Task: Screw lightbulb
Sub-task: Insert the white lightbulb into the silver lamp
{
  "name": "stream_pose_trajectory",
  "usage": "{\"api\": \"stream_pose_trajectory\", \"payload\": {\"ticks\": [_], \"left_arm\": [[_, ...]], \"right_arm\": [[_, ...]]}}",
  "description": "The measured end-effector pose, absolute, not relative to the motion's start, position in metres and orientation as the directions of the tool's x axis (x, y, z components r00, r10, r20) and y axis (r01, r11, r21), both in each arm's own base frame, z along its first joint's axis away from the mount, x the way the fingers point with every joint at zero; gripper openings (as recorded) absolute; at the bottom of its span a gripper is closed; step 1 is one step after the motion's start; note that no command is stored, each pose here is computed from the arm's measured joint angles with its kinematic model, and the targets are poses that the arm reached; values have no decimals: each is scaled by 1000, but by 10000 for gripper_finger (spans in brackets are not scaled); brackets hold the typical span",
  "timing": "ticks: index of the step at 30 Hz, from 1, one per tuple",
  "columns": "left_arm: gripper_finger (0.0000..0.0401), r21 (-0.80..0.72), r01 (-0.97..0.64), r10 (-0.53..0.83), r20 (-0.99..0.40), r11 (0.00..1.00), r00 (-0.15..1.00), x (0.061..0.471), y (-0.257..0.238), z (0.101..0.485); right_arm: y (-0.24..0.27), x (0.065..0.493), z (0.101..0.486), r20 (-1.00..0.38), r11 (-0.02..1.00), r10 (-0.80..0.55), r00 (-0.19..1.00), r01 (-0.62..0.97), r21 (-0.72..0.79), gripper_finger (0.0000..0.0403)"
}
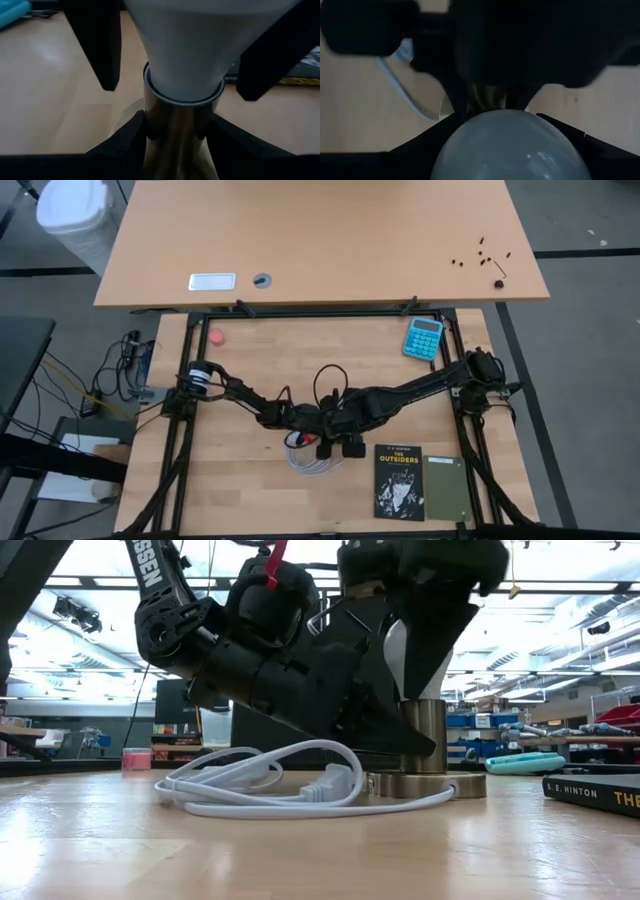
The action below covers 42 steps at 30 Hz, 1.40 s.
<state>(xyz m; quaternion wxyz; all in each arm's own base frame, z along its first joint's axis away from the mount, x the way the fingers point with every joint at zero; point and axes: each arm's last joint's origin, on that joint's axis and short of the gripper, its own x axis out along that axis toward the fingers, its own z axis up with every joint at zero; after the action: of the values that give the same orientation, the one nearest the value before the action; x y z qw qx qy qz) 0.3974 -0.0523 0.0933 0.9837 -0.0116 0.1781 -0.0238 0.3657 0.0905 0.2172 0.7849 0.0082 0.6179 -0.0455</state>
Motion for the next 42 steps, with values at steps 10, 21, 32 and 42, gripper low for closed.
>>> {"api": "stream_pose_trajectory", "payload": {"ticks": [10,21,32,42], "left_arm": [[184,-66,-129,99,-337,990,936,398,-48,94],[184,-68,-153,121,-336,986,934,398,-46,94],[184,-49,-135,109,-350,990,930,398,-46,93],[184,-45,-127,103,-353,991,930,398,-46,93]], "right_arm": [[67,366,218,-976,916,-90,196,402,-4,277],[58,367,220,-974,931,-102,202,365,-21,284],[56,359,252,-937,969,-101,333,248,-16,345],[58,323,302,-890,954,-183,418,295,-57,340]]}}
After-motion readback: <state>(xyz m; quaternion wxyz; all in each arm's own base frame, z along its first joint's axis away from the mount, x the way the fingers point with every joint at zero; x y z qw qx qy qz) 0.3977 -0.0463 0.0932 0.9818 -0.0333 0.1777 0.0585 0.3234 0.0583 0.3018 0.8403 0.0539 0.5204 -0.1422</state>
